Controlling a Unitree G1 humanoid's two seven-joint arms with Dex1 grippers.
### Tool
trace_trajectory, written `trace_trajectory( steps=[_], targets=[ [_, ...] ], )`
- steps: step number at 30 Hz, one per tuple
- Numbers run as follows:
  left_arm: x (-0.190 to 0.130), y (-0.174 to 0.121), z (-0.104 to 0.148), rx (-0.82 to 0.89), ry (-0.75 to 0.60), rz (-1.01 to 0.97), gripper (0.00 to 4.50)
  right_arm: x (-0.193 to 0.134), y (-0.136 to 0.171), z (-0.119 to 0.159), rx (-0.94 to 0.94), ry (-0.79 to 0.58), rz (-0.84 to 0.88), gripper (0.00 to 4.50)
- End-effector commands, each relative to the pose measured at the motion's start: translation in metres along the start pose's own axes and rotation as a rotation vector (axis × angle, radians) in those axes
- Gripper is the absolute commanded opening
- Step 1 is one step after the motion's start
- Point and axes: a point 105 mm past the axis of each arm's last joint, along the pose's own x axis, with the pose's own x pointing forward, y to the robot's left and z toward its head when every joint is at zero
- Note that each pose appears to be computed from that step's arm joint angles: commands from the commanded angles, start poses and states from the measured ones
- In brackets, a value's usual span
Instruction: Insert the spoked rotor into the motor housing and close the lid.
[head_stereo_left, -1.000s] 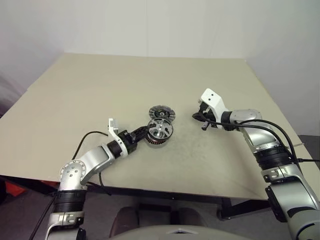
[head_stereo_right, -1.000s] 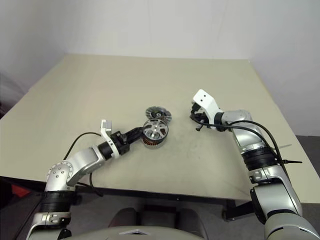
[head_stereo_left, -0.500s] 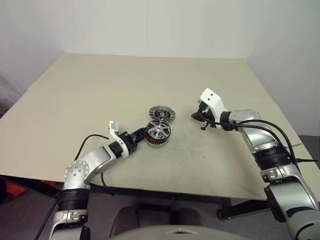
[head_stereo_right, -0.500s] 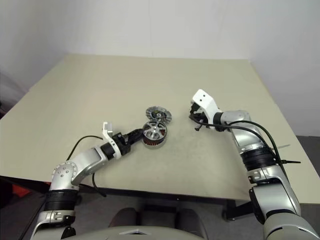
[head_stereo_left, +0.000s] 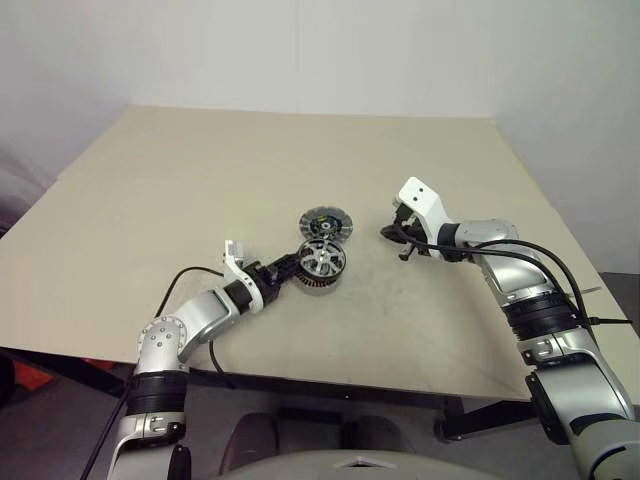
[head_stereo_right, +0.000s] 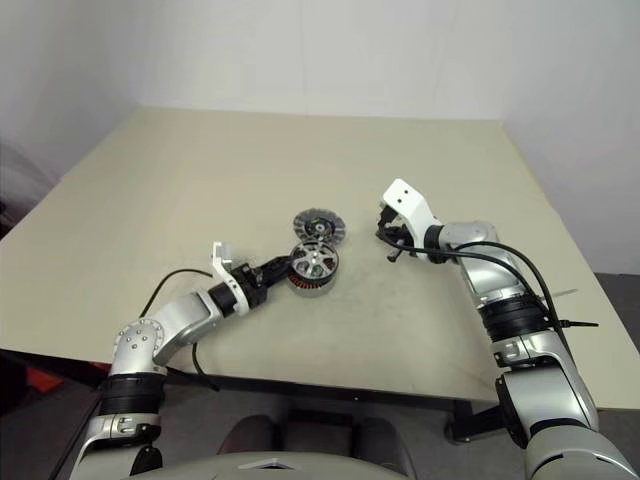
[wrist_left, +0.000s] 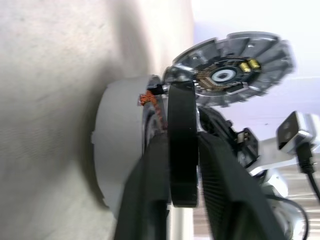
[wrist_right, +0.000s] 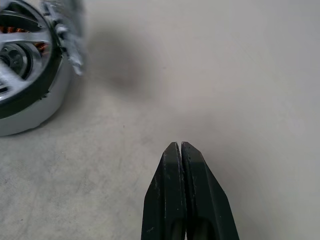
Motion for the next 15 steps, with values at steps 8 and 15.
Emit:
trace_trajectory(
  steps=[8,15],
  targets=[
    [-0.022,-0.022,-0.002,0.057,-0.011,-0.079,2.99,-0.005,-0.003,0.018,-0.027,-0.072,-0.016,0.0],
    [-0.045,-0.023,-0.003,0.082,-0.034,-0.071,2.99,-0.004,-0.001,0.018,-0.025,-0.079,-0.004,0.0]
  ],
)
